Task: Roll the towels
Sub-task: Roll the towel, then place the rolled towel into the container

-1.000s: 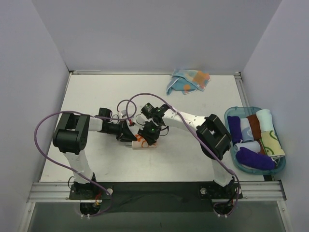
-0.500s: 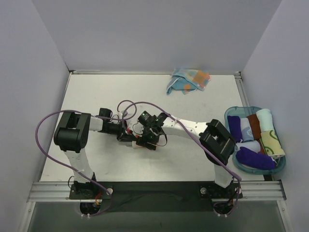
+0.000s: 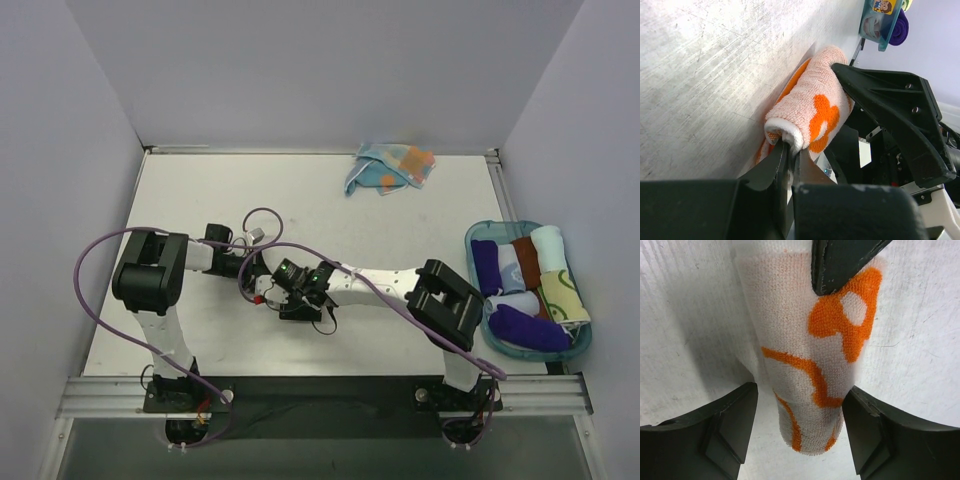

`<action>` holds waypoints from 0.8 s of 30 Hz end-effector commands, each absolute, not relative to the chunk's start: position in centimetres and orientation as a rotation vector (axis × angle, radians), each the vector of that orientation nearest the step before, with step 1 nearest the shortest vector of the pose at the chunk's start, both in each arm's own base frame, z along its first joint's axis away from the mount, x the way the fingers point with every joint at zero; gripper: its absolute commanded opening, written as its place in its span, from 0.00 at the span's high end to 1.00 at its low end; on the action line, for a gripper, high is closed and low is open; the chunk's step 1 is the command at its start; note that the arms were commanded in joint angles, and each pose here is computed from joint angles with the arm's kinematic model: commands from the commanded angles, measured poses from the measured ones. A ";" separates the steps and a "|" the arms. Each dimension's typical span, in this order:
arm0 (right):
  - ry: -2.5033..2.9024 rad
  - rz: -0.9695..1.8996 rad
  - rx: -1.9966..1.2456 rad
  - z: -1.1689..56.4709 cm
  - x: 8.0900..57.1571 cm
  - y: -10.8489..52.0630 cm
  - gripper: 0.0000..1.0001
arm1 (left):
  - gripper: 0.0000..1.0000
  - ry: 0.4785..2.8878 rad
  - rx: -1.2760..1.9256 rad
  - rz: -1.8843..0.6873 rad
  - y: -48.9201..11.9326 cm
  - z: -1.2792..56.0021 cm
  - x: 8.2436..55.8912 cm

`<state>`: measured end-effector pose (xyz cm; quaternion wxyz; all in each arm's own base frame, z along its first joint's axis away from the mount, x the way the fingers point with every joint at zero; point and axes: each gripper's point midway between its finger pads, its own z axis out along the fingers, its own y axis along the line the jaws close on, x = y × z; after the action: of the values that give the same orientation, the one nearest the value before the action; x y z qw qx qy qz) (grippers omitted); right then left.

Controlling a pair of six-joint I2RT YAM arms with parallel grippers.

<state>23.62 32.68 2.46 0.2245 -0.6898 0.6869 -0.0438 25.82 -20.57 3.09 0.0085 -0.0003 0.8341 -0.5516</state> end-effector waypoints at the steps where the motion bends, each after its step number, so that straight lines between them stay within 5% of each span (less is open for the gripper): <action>1: 1.832 -0.137 -1.907 2.8 24.1 33.4 0.34 | 1.00 2.589 0.045 -1.693 -20.4 2.7 26.6; 9: 1.818 -0.114 -1.994 -0.2 23.8 33.8 0.36 | 1.00 2.597 0.060 -1.689 -20.4 2.5 26.8; 15: 1.901 -0.044 -2.023 -1.7 23.3 32.5 0.69 | 0.99 2.596 0.047 -1.686 -20.0 2.3 27.0; 20: 2.096 0.127 -1.971 -1.6 22.7 30.8 1.00 | 0.67 2.573 0.039 -1.651 -19.0 2.9 27.8; 24: 2.292 0.261 -1.817 0.3 22.2 29.4 1.00 | 0.38 2.515 0.051 -1.572 -16.9 4.6 29.0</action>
<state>26.10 33.34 2.14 0.2220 -0.6611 0.7156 0.0400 27.13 -18.82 3.03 0.0245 -0.0066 0.8350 -0.5497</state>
